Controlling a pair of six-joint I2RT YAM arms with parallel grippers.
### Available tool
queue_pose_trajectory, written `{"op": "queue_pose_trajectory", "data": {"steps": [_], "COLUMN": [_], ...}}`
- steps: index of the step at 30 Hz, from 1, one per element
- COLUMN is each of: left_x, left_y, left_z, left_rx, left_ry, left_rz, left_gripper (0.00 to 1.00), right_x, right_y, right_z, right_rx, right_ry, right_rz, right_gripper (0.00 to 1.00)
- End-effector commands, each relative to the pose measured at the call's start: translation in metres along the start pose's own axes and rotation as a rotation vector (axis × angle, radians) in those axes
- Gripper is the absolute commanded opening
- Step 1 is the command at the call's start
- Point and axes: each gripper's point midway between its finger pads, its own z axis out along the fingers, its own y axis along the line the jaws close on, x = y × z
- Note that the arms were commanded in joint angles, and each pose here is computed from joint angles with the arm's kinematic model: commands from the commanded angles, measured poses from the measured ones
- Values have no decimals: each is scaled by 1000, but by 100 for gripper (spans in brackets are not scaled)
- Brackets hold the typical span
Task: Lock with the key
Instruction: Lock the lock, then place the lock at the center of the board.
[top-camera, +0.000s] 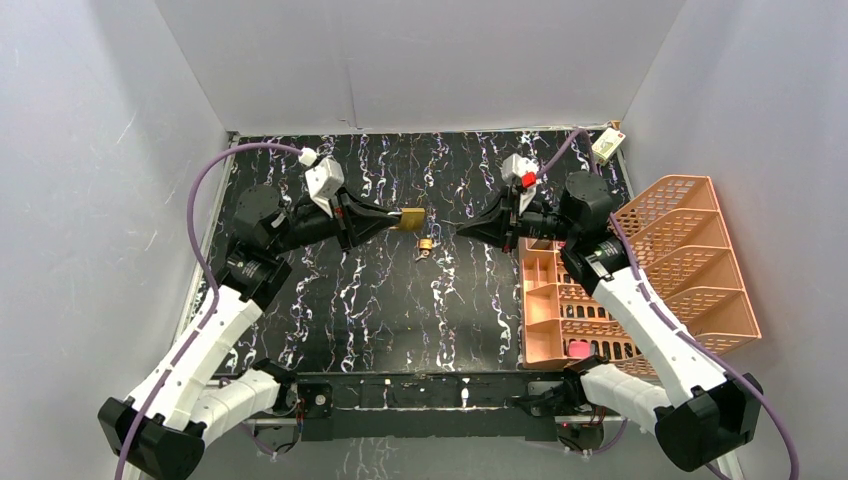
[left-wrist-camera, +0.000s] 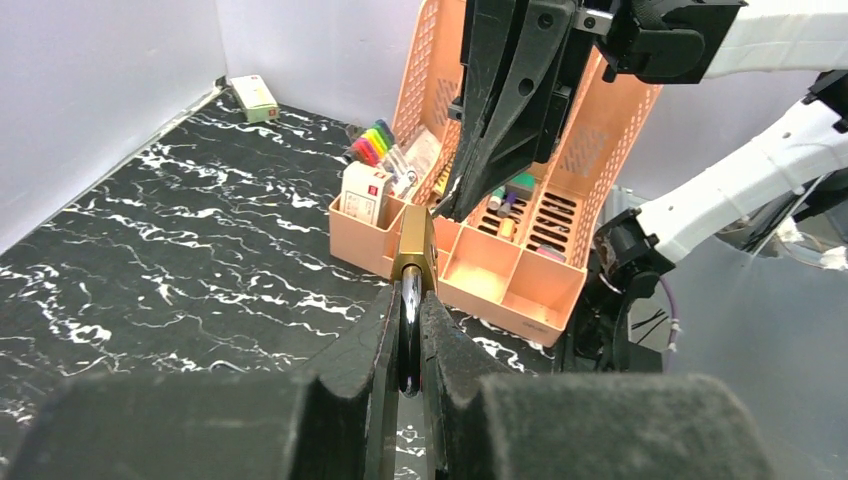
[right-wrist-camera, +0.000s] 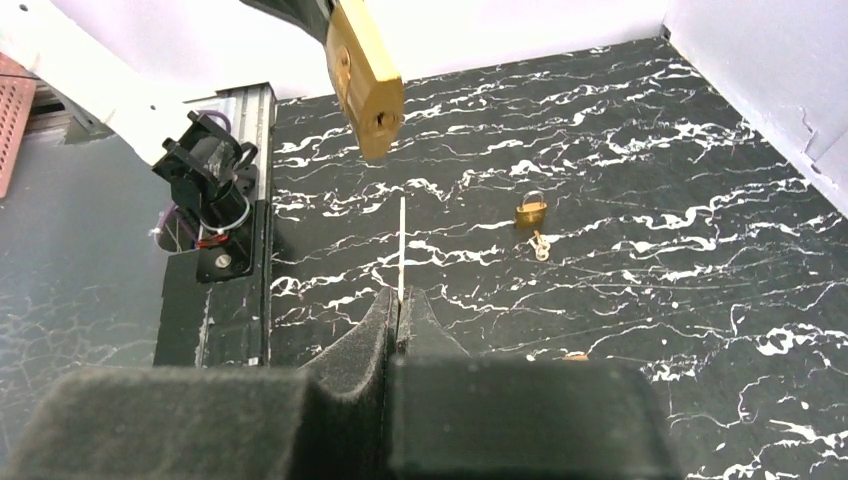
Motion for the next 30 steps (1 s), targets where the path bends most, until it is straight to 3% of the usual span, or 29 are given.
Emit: {"op": "queue_pose_trajectory", "data": {"steps": [1, 5, 10, 21, 30], "left_x": [-36, -21, 30, 107, 161], "left_y": [-3, 17, 58, 150, 186], "left_z": [-12, -14, -17, -27, -35], "left_rx": [-46, -129, -298, -738, -1013], "left_ry": [-56, 22, 203, 455, 622], "left_rz": [130, 116, -3, -266, -377], "left_gripper": [0, 0, 0, 0, 0], "right_x": [4, 25, 46, 92, 148], "right_y": [-7, -26, -50, -106, -141], "right_z": [-2, 1, 10, 54, 100], "right_rx": [41, 111, 204, 610, 790], "right_ry": [-16, 21, 78, 212, 343], "right_rz": [-24, 53, 160, 283, 445], "right_gripper": [0, 0, 0, 0, 0]}}
